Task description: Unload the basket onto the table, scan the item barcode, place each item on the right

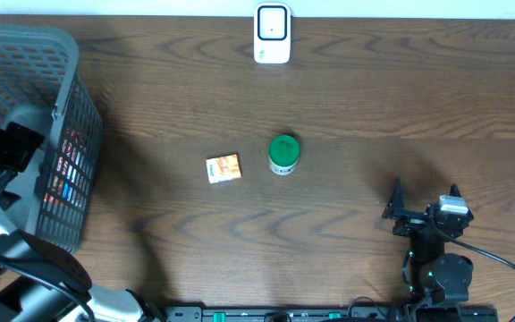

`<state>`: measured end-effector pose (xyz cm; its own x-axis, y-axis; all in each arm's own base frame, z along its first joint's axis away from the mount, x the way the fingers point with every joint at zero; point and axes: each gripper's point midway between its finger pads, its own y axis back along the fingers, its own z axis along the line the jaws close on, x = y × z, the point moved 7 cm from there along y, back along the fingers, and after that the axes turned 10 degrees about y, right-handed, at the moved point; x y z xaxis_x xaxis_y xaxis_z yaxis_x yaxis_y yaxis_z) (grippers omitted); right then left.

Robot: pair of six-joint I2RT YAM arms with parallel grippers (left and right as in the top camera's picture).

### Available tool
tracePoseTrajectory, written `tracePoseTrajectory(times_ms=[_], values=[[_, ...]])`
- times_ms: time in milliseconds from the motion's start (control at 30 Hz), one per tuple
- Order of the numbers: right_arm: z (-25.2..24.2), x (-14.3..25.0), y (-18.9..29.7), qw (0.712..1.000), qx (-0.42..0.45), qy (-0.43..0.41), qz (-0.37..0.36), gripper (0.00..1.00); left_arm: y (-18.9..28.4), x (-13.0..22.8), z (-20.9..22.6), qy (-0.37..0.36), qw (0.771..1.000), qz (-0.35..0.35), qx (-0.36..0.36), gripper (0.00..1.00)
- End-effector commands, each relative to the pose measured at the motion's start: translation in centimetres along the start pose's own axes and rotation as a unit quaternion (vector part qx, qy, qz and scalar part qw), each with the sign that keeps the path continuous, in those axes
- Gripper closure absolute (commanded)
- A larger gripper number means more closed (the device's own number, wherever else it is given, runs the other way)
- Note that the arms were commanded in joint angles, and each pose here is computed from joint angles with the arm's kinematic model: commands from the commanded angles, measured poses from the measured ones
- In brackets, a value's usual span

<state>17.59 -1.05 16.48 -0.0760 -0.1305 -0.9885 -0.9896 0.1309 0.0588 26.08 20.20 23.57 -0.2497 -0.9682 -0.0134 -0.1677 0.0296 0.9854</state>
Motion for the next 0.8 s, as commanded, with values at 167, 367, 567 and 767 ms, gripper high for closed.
tracePoseTrajectory(times_ms=[167,367,567,767], values=[[-0.1,0.1,0.0,1.0,0.002,-0.005,0.001,0.01,-1.0,-0.8,-1.0,-0.192,0.981,-0.017,0.012,0.02],[-0.1,0.1,0.0,1.0,0.002,-0.005,0.001,0.01,-1.1,-1.0,-1.2,-0.312,0.95,-0.025,0.014,0.02],[-0.1,0.1,0.0,1.0,0.002,-0.005,0.001,0.01,-2.3,-1.1,-1.0,-0.384,0.923,-0.025,0.013,0.02],[-0.1,0.1,0.0,1.0,0.002,-0.005,0.001,0.01,-3.6,-0.9,-0.2,-0.46,0.888,-0.014,-0.01,0.02]])
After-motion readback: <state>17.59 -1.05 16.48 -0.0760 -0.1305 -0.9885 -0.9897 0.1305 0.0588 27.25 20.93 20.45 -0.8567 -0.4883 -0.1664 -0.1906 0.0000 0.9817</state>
